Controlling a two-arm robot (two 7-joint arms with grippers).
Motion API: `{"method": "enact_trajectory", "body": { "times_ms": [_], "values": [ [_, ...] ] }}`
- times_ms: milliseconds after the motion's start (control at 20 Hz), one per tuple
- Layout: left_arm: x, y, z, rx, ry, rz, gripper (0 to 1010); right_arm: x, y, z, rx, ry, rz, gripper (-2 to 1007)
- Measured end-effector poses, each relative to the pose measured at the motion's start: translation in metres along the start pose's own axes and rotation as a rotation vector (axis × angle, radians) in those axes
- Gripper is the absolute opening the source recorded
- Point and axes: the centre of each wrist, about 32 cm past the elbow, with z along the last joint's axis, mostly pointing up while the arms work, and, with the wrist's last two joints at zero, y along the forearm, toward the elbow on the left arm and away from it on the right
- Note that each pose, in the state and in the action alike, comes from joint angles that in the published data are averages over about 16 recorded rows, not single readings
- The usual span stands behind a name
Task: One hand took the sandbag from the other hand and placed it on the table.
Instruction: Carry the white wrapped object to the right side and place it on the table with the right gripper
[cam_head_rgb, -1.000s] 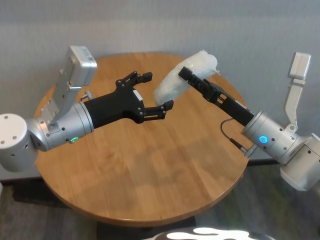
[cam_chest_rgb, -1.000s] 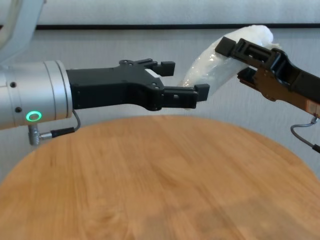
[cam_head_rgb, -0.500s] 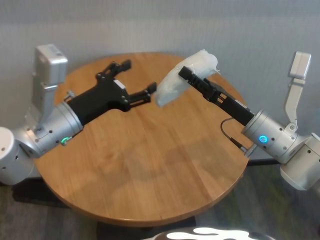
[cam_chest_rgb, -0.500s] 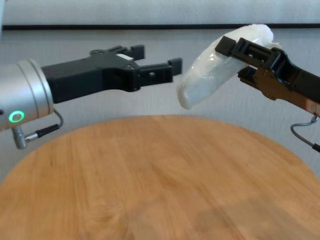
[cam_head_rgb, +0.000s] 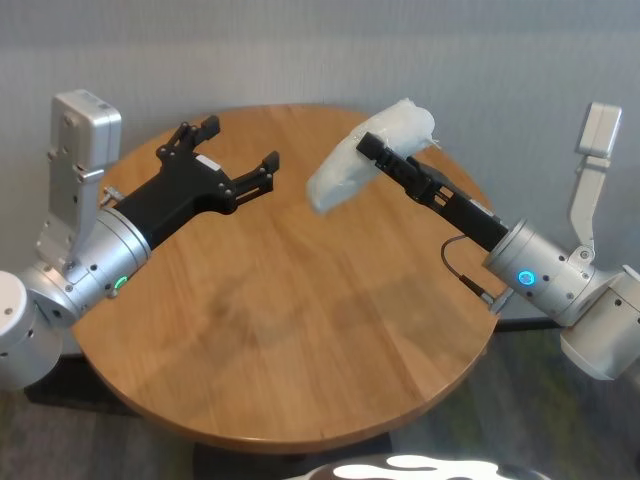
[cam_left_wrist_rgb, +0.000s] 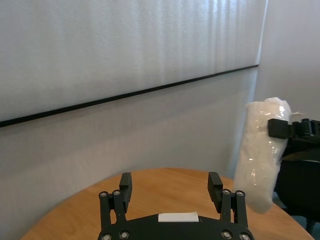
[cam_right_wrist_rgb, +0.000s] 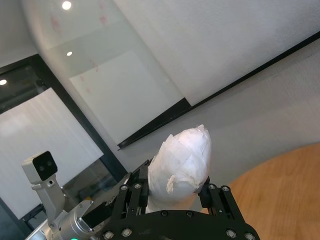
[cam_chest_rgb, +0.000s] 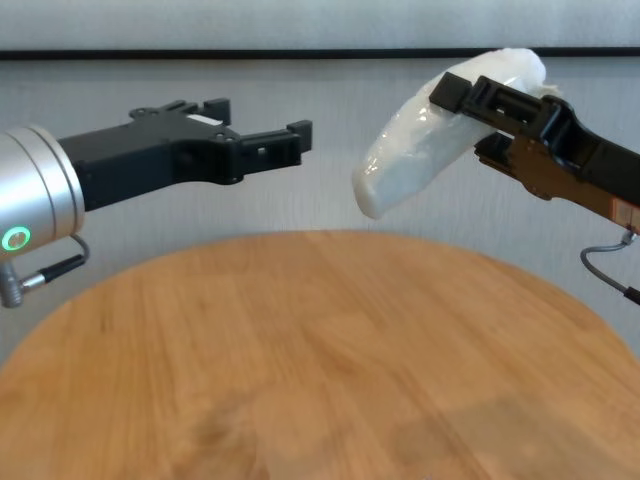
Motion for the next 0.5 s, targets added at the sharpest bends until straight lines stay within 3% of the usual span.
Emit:
{"method": "enact_trajectory", "body": {
  "times_ms": [500],
  "values": [
    [-0.0096, 0.0087, 0.0052, 0.066, -0.029, 0.151, 1000, 0.0003, 0.0005, -0.0007, 0.001, 0.001, 0.003, 545]
  ]
}}
